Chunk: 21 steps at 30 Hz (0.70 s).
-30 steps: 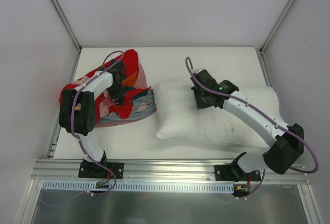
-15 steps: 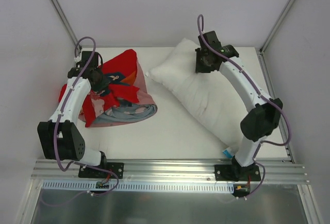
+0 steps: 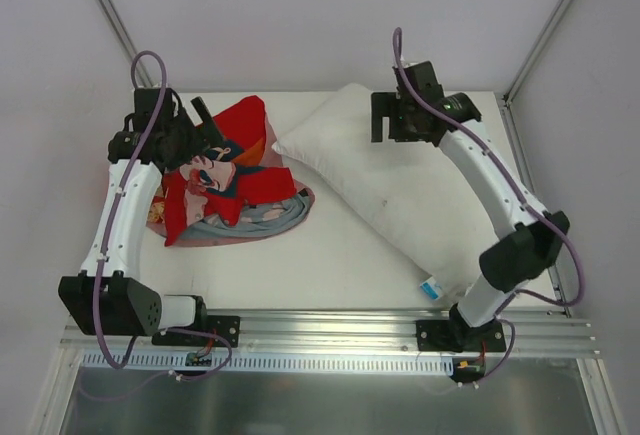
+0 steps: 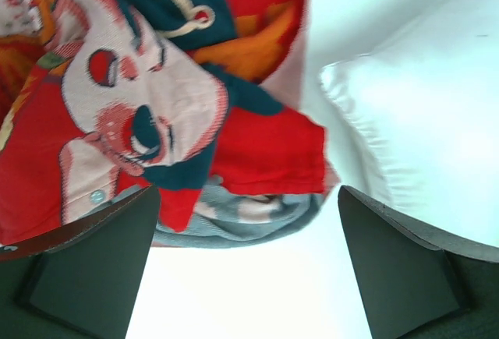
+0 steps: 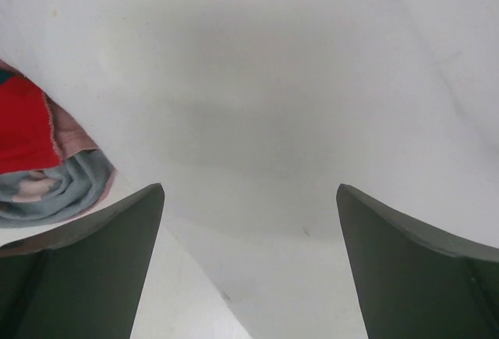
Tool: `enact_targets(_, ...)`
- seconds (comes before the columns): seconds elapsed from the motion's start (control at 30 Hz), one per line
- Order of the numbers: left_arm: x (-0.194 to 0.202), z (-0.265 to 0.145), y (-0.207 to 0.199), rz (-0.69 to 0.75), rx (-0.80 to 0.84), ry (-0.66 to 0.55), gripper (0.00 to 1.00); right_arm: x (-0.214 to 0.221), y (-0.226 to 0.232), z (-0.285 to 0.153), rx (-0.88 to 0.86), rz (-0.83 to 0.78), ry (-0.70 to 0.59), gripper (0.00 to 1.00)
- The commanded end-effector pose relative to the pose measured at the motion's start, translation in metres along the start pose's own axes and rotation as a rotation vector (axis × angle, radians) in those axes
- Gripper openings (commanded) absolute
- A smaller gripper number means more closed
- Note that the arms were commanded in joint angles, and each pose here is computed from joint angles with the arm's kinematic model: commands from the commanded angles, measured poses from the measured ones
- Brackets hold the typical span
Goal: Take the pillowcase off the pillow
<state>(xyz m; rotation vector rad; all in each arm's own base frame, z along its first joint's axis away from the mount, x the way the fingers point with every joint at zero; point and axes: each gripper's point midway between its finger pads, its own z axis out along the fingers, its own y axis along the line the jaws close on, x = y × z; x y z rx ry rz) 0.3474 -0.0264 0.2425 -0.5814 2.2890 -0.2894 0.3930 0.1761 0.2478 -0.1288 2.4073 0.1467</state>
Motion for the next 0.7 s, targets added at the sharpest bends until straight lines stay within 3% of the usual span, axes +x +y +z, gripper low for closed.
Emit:
enact_targets(0.0, -0.017, -0.039, -0.037, 0.022, 0.173, -0.051, 0.99, 0.000, -0.043, -0.052, 0.138, -0.032, -0.116, 0.96)
enact_targets(0.1, -0.014, -0.054, -0.057, 0.039, 0.262, -0.040, 0.99, 0.009, -0.068, -0.086, 0.214, 0.031, -0.204, 0.96)
enact_targets(0.33, -0.012, -0.076, -0.071, 0.068, 0.331, -0.065, 0.99, 0.091, -0.121, -0.113, 0.351, 0.014, -0.234, 0.96)
enact_targets(0.67, -0.001, -0.072, -0.084, 0.058, 0.367, -0.010, 0.99, 0.147, -0.135, -0.141, 0.308, 0.147, -0.288, 0.96)
